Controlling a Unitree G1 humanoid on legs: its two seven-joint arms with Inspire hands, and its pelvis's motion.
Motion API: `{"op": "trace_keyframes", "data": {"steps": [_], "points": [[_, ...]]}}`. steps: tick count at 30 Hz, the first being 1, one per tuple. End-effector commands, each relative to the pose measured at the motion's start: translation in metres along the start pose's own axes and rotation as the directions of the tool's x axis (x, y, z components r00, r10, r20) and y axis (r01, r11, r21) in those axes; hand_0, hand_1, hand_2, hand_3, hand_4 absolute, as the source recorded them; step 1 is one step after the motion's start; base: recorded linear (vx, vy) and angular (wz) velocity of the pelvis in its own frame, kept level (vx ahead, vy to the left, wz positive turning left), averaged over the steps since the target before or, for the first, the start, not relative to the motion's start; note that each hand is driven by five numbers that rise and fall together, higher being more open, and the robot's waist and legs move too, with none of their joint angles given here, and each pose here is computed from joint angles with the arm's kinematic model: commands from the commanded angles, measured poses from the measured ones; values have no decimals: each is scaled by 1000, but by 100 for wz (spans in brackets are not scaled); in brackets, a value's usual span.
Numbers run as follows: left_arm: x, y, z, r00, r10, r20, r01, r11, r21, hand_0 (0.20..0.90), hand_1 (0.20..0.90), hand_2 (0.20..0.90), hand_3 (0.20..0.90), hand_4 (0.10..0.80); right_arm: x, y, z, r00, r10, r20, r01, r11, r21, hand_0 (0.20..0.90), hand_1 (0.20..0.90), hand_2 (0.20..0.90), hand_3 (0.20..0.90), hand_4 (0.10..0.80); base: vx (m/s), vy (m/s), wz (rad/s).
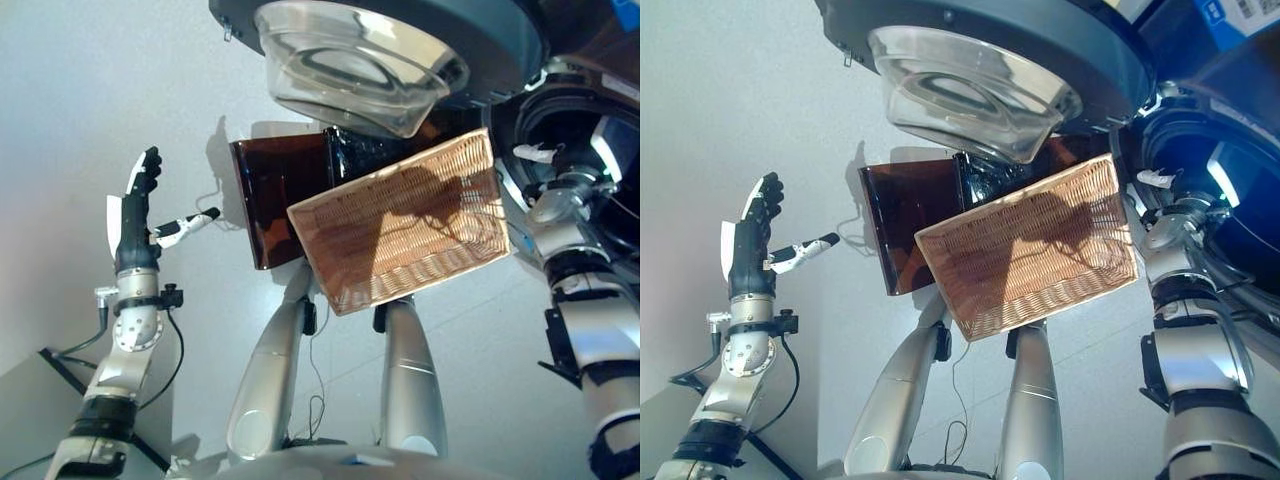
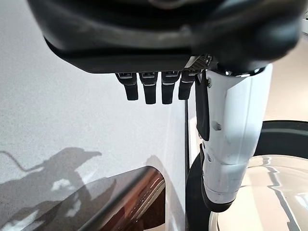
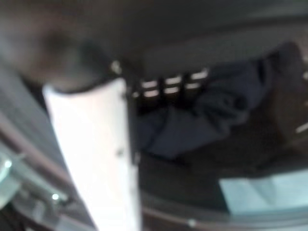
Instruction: Pick up the clothes and place them into the washing machine
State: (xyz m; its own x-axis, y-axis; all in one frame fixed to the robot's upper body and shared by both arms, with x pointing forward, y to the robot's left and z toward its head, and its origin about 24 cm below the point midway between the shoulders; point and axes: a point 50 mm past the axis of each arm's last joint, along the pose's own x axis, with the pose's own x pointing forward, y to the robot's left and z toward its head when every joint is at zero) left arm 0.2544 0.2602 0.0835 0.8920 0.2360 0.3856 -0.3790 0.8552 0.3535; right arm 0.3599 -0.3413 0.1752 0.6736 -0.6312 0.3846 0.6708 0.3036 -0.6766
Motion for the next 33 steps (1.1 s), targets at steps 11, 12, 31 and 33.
{"op": "trace_keyframes", "data": {"steps": [11,12,31,33], "points": [[-6,49,25,979,146,145,-146,989,-11,900,900,900,900,800,20,-40,2,985,-161,54,162,987,-16,200,200,200,200,300,-2,2,-1],[-6,49,25,978,147,145,-147,989,-10,900,900,900,900,800,20,-40,2,985,-161,56,162,987,-16,200,200,200,200,300,0,0,0],[-5,51,22,977,169,127,-169,986,-14,900,900,900,900,800,4,-27,-37,994,-104,-40,99,988,-121,200,200,200,200,300,0,0,0],[-5,50,22,978,168,125,-167,986,-17,900,900,900,900,800,1,-24,-46,993,-91,-78,81,989,-125,200,200,200,200,300,0,0,0]]}}
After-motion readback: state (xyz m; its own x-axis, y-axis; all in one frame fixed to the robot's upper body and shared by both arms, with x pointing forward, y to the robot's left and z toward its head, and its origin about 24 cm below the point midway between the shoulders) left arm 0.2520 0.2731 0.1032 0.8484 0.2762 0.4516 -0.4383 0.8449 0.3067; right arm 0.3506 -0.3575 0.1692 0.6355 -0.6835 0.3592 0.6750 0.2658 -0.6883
